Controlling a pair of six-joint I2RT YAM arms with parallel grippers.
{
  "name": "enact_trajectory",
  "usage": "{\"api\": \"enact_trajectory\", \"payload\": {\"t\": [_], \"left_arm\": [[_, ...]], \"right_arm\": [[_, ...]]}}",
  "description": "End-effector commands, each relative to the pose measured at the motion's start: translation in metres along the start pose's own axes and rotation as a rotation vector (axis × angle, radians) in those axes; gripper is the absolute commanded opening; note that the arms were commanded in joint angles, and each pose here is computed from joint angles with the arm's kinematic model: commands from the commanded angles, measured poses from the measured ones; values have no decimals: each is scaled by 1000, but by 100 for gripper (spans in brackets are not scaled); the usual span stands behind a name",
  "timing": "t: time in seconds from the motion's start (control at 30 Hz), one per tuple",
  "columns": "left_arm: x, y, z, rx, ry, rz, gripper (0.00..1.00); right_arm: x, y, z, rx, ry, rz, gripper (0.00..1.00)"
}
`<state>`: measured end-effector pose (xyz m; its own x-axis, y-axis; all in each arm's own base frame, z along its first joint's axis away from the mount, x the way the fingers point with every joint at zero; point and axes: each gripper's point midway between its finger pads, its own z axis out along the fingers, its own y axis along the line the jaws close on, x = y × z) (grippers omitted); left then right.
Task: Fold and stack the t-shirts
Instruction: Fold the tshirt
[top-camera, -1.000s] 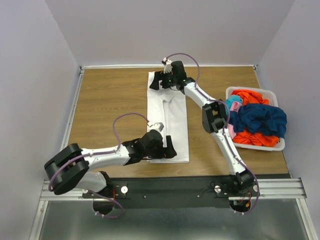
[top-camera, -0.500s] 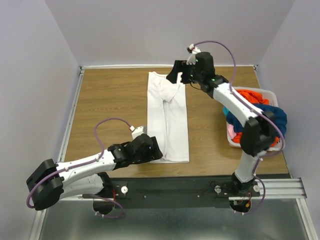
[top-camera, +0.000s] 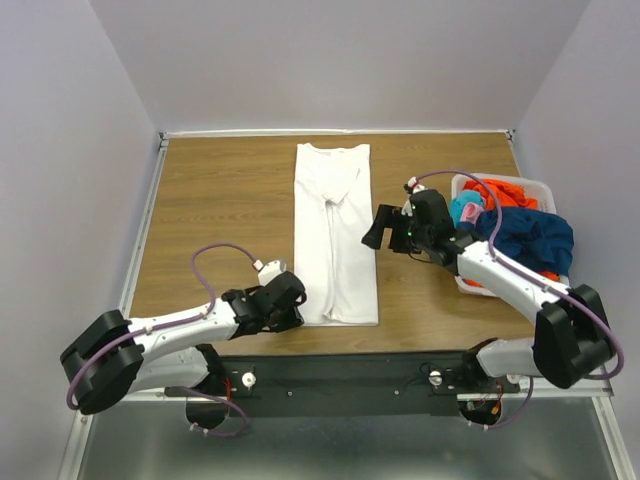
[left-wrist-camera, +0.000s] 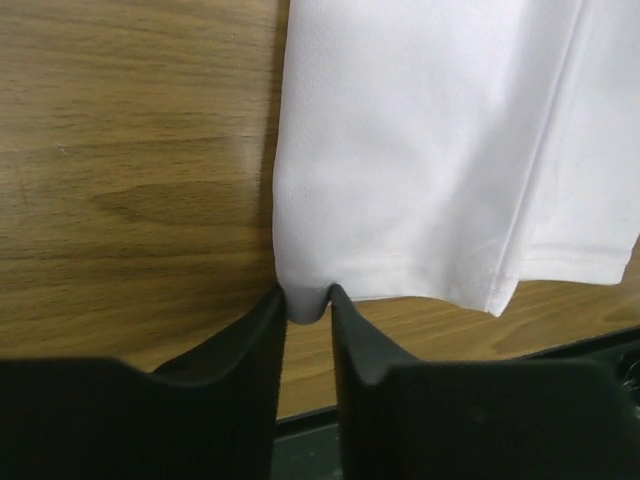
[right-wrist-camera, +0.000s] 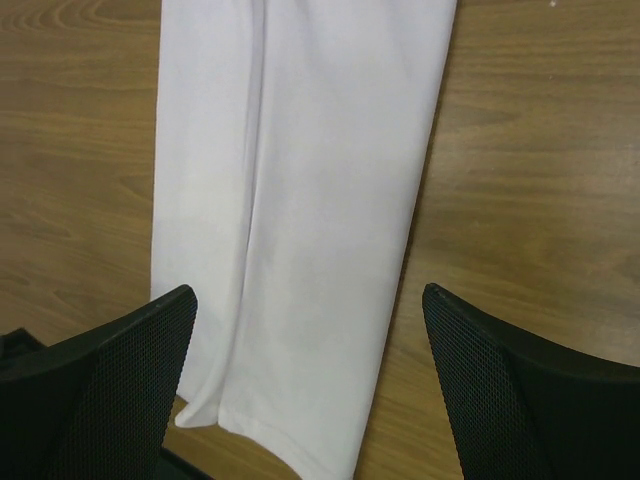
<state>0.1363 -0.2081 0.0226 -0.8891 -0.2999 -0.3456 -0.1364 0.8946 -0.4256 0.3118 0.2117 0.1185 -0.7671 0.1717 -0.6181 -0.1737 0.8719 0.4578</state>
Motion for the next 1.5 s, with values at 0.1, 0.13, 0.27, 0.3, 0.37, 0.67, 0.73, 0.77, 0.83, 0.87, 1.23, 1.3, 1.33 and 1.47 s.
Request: {"api": "enact_trajectory", "payload": {"t": [0.1, 0.13, 0.27, 0.3, 0.37, 0.67, 0.73, 0.77, 0.83, 0.87, 1.23, 1.3, 1.33, 1.47], "left_arm": [[-4, 2, 6, -52, -3, 12, 13], [-5, 1, 6, -47, -7, 11, 8], [-7, 0, 4, -36, -19, 5, 0], [-6, 0, 4, -33, -20, 3, 0], [-8, -2, 3, -18, -27, 1, 0], [-7, -7, 0, 44, -34, -14, 0], [-6, -8, 0, 51, -32, -15, 0], [-6, -8, 1, 51, -32, -15, 0], [-6, -10, 2, 60, -30, -14, 0], [-5, -11, 3, 60, -28, -12, 0], [-12, -14, 0, 62, -56, -9, 0], [-17, -18, -3, 73, -75, -10, 0], [-23, -21, -6, 77, -94, 0, 0], [-47, -34, -16, 73, -173, 35, 0]], "right_arm": [[64, 3, -24, -19, 139, 38, 100], [73, 1, -26, -3, 165, 18, 100], [107, 2, -35, 39, 249, -72, 100], [111, 6, -36, 31, 262, -79, 100], [124, 12, -38, 20, 288, -108, 100], [180, 1, -45, 51, 443, -172, 98], [189, -3, -46, 62, 460, -184, 97], [192, -5, -45, 73, 467, -184, 96], [198, -8, -44, 84, 486, -192, 93], [199, -7, -42, 83, 485, -195, 81], [192, -14, -29, 152, 427, -195, 18], [179, -9, -27, 150, 382, -205, 11], [174, -6, -27, 145, 365, -209, 11], [136, 9, -25, 144, 238, -241, 1]]}}
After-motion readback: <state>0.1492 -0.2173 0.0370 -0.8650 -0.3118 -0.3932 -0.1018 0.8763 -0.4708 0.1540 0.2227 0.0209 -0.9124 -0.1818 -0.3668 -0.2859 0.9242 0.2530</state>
